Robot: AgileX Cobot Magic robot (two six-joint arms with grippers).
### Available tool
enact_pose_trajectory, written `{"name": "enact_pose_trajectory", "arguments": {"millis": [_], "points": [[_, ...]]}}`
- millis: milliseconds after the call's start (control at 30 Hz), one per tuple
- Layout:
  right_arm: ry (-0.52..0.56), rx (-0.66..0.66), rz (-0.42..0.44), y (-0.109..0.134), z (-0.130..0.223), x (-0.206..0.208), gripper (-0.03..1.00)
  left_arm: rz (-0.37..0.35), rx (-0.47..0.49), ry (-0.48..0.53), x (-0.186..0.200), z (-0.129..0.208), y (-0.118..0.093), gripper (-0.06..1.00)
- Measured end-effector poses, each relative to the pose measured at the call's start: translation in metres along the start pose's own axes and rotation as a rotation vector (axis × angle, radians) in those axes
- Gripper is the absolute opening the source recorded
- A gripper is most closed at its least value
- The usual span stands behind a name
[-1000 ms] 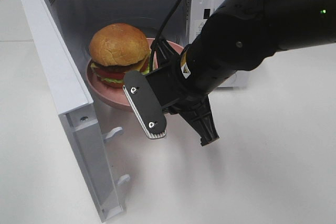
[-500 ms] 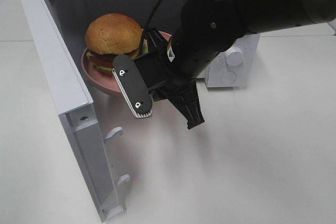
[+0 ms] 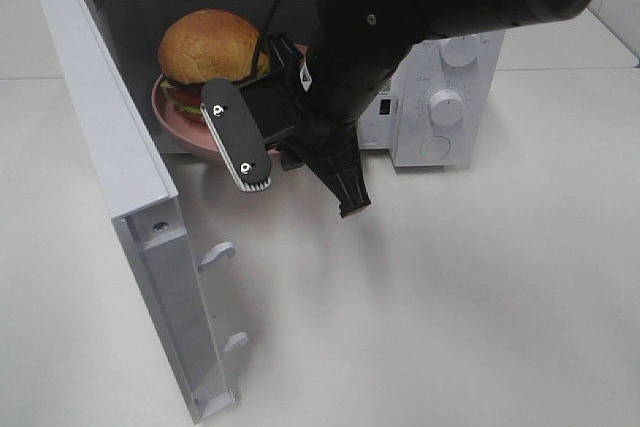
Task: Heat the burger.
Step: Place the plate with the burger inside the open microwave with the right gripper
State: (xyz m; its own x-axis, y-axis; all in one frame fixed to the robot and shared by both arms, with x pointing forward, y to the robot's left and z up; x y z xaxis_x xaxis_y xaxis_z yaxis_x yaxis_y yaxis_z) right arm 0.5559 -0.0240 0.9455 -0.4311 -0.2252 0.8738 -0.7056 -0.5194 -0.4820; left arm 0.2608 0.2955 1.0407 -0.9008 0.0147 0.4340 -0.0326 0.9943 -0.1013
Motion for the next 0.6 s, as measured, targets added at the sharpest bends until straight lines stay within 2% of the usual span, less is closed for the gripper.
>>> {"name": "enact_pose_trajectory", "arguments": {"millis": [267,600], "points": [[0.008,-0.013,0.015,-0.012,0.004,0.001,0.06,0.0,0.0,0.0,0.0,0.0,0.0,0.99],[0.019,-0.018,-0.008,-0.025,0.004,-0.008,0.06,0.0,-0.001,0.0,0.0,0.0,0.0,0.99]]}}
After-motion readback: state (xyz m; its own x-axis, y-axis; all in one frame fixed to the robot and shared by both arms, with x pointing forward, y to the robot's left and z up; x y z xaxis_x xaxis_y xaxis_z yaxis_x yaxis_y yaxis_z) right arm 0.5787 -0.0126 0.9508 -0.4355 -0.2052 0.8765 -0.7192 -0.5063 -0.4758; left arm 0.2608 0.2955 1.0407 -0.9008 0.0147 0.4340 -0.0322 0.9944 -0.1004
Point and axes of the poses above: a point on each arm's last joint axis where the gripper is mounted, x pointing back along that axis away from the gripper, y along the wrist's bending axis when the last joint is at zero, z = x × y, the point moved 3 cm from there along -x, pointing out along that axis toward the gripper, and after that the axes turned 11 degrees about x, right-handed, at the moved point
